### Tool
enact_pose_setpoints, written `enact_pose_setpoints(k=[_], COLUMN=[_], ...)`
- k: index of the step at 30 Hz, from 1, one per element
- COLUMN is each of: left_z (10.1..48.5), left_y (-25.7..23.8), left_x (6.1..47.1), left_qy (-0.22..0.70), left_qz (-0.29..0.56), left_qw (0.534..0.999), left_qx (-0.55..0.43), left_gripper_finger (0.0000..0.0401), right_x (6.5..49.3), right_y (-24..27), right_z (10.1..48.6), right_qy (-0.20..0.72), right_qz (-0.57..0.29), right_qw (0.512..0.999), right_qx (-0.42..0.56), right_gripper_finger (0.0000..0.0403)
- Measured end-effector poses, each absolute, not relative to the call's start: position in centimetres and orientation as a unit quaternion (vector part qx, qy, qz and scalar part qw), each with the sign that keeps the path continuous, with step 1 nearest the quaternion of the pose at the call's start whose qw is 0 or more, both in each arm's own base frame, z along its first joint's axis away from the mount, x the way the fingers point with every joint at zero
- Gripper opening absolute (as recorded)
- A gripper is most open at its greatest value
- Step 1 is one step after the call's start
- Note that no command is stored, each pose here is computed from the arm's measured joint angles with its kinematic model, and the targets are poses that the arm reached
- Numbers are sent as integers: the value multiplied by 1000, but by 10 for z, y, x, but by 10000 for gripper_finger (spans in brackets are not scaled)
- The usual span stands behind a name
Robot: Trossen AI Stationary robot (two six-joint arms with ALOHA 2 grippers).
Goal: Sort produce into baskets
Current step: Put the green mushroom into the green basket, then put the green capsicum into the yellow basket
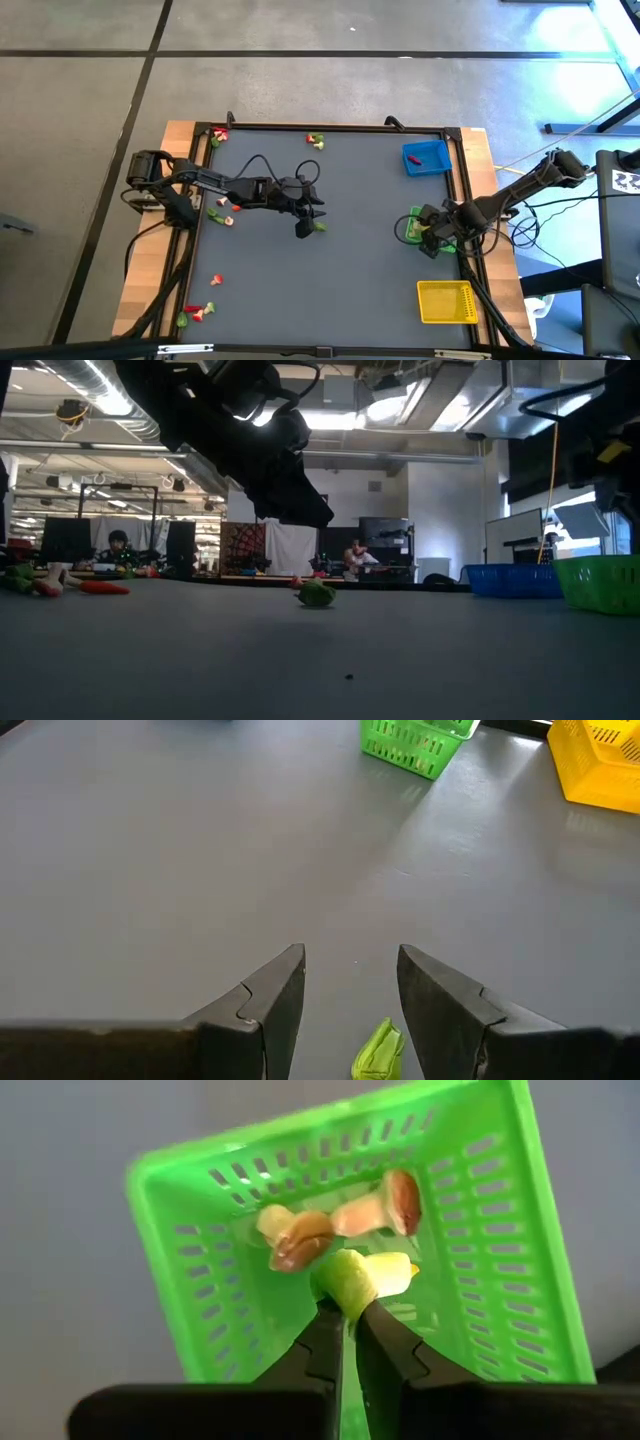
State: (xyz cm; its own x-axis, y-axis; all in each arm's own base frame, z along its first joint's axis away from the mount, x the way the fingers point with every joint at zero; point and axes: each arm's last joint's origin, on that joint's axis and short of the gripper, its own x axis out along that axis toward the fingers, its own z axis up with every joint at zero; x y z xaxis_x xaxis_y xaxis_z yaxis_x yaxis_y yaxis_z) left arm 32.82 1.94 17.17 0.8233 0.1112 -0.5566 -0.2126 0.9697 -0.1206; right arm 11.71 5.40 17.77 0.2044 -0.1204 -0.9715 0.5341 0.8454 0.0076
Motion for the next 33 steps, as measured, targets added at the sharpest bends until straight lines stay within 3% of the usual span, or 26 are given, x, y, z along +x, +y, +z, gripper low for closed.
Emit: enact_pose_setpoints(k=[13, 26, 33], left_z=[172, 172, 163], left_y=[19, 14, 3], left_x=[328, 328, 322], left_qy=[285, 290, 346], left_qz=[85, 46, 27], left_qw=[951, 952, 935], left_qx=[-87, -93, -70], left_gripper_finger=[156, 156, 156], right_x=[122, 165, 192], right_y=[56, 70, 82], right_z=[189, 241, 240], right_qy=[586, 377, 313], right_qz=[-193, -132, -118], right_qw=[770, 913, 942], right_qx=[162, 87, 7], right_gripper_finger=[159, 170, 170])
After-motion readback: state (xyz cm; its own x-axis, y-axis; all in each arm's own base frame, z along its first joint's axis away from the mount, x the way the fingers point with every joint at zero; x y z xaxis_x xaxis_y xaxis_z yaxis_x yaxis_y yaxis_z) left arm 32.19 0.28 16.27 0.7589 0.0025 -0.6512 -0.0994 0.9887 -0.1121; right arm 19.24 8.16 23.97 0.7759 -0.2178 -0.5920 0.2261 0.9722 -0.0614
